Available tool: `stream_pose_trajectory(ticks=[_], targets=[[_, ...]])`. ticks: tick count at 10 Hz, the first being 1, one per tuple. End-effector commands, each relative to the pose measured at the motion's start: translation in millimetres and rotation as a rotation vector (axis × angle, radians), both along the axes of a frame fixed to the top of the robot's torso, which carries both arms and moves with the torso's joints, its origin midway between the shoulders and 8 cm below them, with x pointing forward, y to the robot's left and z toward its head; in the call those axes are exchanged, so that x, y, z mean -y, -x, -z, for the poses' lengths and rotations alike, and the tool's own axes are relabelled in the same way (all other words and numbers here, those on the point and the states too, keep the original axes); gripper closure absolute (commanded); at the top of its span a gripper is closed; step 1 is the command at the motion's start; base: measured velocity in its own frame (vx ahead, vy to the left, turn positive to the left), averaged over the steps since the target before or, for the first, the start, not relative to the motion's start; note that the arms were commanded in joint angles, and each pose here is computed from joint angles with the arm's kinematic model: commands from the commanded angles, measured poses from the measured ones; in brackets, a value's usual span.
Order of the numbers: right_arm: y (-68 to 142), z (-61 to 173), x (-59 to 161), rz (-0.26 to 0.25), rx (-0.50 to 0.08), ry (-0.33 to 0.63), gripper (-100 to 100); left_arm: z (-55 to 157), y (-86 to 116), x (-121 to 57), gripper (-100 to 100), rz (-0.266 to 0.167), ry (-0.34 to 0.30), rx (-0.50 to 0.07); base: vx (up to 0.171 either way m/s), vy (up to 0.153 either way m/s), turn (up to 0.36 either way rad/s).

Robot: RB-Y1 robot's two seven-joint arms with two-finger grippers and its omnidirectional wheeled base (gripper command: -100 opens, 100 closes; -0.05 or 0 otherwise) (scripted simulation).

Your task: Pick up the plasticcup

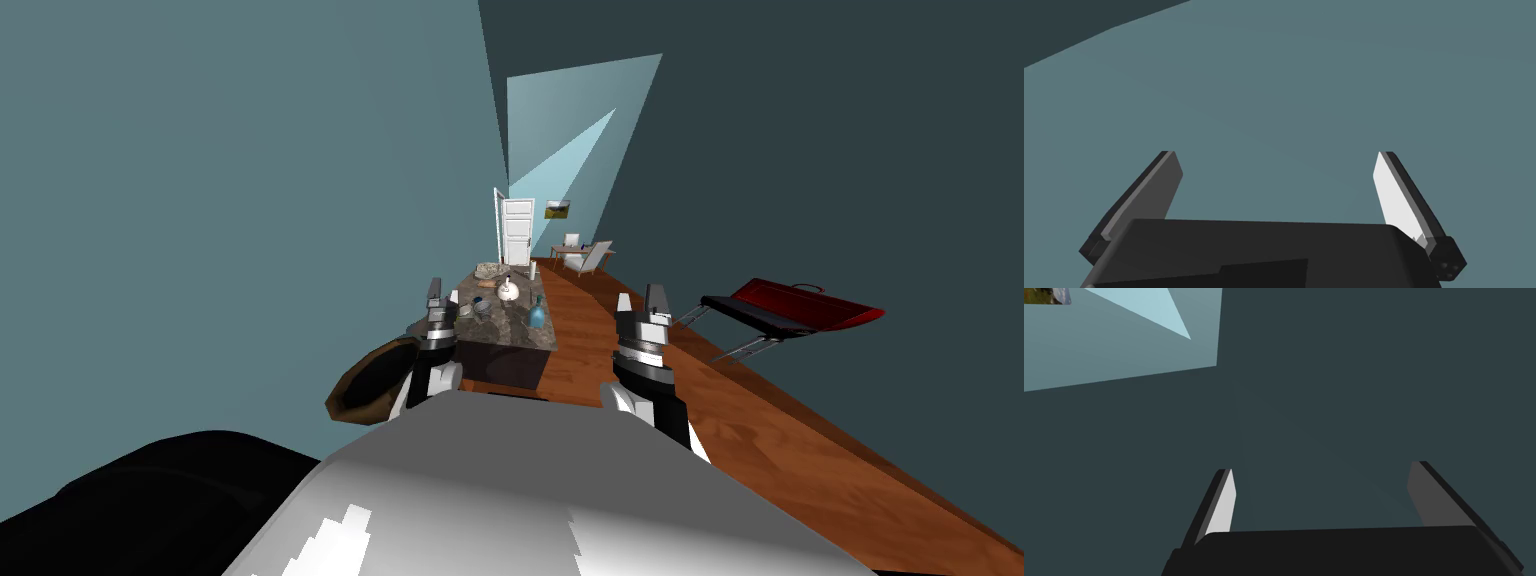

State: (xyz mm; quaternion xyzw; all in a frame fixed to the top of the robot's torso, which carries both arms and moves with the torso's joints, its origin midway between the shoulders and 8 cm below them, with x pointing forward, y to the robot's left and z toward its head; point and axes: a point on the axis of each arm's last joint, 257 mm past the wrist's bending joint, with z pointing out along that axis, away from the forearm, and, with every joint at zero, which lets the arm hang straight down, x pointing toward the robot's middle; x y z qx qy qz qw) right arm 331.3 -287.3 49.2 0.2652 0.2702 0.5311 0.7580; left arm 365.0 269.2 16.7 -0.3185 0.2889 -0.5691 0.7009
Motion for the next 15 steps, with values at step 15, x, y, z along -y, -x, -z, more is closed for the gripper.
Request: stream_pose_trajectory(ticks=[15], targets=[[0.0,0.0,0.0,0.0,0.0,0.0,0,97.7,-117.0,7.4,-100,0.138,-0.237,-0.357,-0.028,-0.055,0.049]])
